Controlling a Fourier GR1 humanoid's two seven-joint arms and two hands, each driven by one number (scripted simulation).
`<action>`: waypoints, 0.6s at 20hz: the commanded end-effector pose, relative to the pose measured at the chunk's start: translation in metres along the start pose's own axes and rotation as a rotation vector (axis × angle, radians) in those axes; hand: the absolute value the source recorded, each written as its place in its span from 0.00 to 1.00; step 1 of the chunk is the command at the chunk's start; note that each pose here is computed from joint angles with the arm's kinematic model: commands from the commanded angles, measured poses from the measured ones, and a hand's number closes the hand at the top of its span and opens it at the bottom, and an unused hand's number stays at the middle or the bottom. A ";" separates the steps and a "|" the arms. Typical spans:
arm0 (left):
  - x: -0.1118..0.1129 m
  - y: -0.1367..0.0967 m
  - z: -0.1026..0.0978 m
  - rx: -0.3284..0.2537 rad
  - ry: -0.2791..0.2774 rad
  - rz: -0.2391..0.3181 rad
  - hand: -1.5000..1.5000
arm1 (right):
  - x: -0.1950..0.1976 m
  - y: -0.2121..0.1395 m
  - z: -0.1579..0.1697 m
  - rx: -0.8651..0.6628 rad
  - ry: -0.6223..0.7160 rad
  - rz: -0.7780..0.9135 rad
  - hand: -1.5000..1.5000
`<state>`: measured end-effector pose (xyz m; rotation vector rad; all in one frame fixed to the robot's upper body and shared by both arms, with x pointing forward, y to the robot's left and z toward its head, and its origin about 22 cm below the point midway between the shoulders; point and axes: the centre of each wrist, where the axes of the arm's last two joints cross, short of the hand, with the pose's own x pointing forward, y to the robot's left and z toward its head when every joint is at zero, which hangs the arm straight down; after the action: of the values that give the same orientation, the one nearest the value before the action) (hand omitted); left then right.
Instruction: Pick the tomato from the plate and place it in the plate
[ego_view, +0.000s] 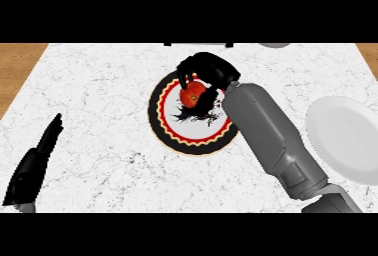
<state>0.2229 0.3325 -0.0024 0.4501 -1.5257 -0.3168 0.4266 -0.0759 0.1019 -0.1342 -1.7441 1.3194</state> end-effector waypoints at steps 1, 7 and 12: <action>-0.009 -0.012 0.004 -0.023 -0.015 0.000 0.50 | -0.010 0.013 -0.002 -0.032 0.128 -0.124 1.00; 0.011 -0.005 -0.014 -0.008 -0.032 0.004 0.50 | -0.011 0.036 -0.004 -0.042 0.169 -0.110 0.00; 0.009 0.002 -0.015 -0.020 0.000 0.005 0.50 | -0.007 0.015 -0.008 -0.215 0.095 -0.312 0.00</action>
<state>0.2302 0.3300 -0.0002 0.4388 -1.5375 -0.3263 0.4242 -0.0690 0.0725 -0.0995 -1.6849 1.0510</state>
